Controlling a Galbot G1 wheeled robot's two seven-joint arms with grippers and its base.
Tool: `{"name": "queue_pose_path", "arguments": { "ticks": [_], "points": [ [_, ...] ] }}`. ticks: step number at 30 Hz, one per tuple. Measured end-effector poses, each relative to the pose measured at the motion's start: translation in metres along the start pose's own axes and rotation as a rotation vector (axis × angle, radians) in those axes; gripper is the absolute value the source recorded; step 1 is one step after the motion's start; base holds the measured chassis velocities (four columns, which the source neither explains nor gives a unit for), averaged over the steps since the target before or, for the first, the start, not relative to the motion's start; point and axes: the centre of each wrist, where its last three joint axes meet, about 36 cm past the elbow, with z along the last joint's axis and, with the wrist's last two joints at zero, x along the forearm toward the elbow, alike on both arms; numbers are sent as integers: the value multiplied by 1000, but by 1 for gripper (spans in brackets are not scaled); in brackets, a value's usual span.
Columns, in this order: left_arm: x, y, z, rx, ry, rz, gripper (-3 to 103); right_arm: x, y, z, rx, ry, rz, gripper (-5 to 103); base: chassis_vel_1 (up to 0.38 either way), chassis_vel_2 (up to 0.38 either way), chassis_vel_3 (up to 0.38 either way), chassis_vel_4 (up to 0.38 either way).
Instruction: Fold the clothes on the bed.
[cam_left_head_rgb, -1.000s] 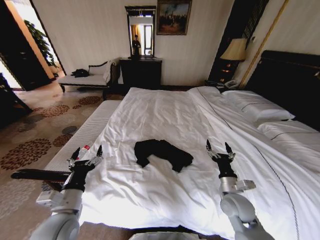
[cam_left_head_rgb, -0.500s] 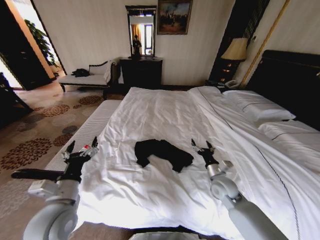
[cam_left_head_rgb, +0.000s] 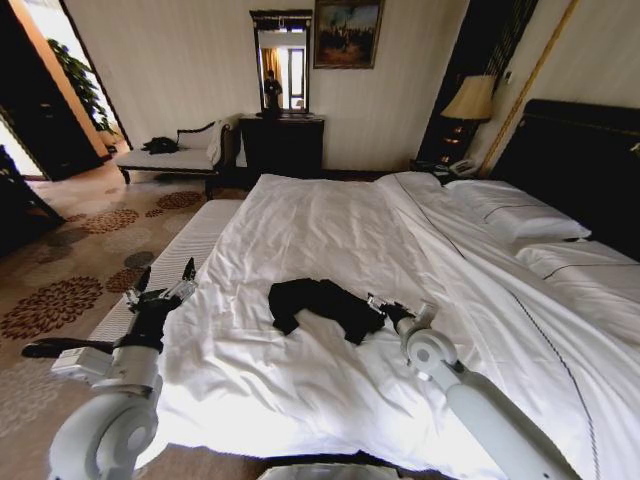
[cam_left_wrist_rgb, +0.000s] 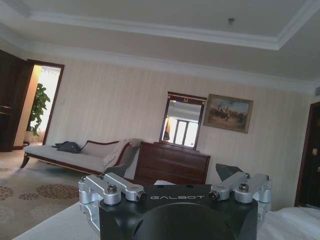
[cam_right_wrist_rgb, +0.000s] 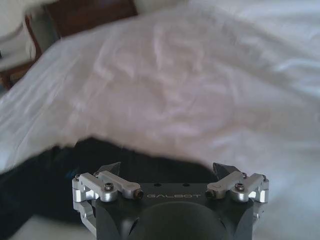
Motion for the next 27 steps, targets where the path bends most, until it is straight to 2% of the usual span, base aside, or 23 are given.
{"name": "queue_pose_path", "arguments": {
  "ticks": [4,10,19,24,26,27],
  "points": [
    [2,1,1,-13,5,-8,100,0,10,-2,21,42,4,100,0,0,0,0],
    [5,2,3,-25,15,-22,100,-29,5,4,6,97,74,100,0,0,0,0],
    [1,6,7,-37,21,-26,100,-45,-1,1,-14,73,115,100,0,0,0,0],
    [-27,32,38,-60,101,-55,100,-44,-1,-5,-14,29,118,100,0,0,0,0],
    [-59,61,65,-87,175,-82,100,-42,-1,-6,-10,-13,122,100,0,0,0,0],
    [-59,61,65,-87,175,-82,100,-42,-1,-6,-10,-13,122,100,0,0,0,0]
  ]
}}
